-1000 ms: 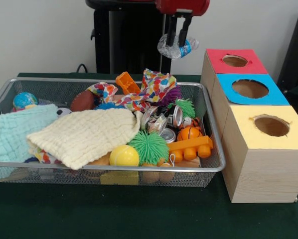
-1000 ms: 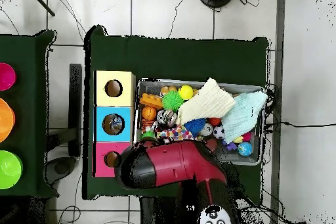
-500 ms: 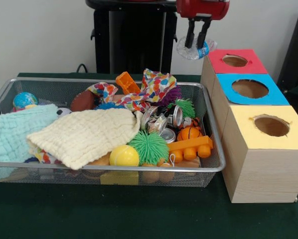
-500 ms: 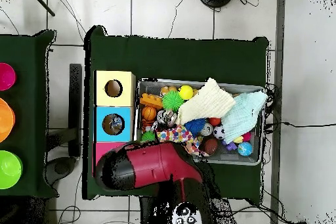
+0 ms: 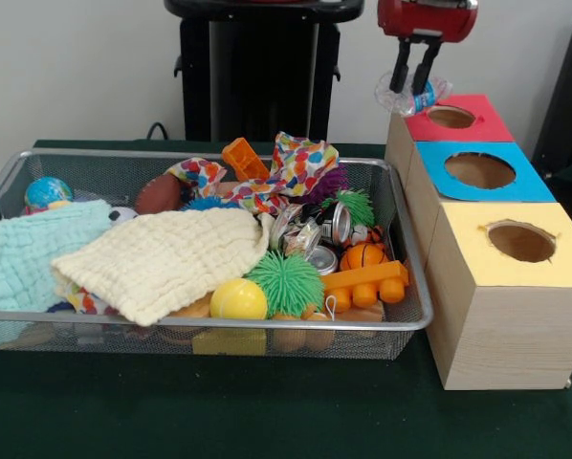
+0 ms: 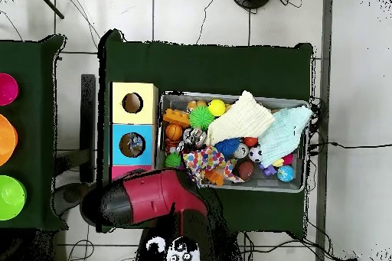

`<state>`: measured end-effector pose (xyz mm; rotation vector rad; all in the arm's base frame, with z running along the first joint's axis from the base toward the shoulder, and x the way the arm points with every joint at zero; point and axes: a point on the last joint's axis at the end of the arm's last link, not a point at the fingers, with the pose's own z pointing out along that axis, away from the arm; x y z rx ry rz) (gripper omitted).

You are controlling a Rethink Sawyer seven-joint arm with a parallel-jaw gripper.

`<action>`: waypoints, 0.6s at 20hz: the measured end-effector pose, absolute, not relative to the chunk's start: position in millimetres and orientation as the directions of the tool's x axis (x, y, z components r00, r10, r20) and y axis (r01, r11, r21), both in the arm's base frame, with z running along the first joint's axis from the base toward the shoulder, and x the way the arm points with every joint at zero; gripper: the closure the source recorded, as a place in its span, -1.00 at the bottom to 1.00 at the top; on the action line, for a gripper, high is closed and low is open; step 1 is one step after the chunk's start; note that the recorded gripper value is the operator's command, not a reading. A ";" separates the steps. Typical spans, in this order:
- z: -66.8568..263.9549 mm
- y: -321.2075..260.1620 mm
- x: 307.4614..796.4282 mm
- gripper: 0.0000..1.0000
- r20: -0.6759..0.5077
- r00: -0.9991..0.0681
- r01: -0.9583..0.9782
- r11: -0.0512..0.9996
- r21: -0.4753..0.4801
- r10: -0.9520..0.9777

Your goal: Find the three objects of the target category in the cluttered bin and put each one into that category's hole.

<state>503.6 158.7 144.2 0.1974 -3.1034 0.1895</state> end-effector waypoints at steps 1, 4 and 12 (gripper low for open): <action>143.4 160.7 503.1 1.00 0.035 -0.992 -0.124 0.985 -0.120 -0.121; 140.8 169.2 503.6 1.00 0.034 -0.994 -0.105 0.987 -0.123 -0.102; 131.9 183.1 514.8 1.00 0.027 -0.997 -0.069 0.989 -0.133 -0.066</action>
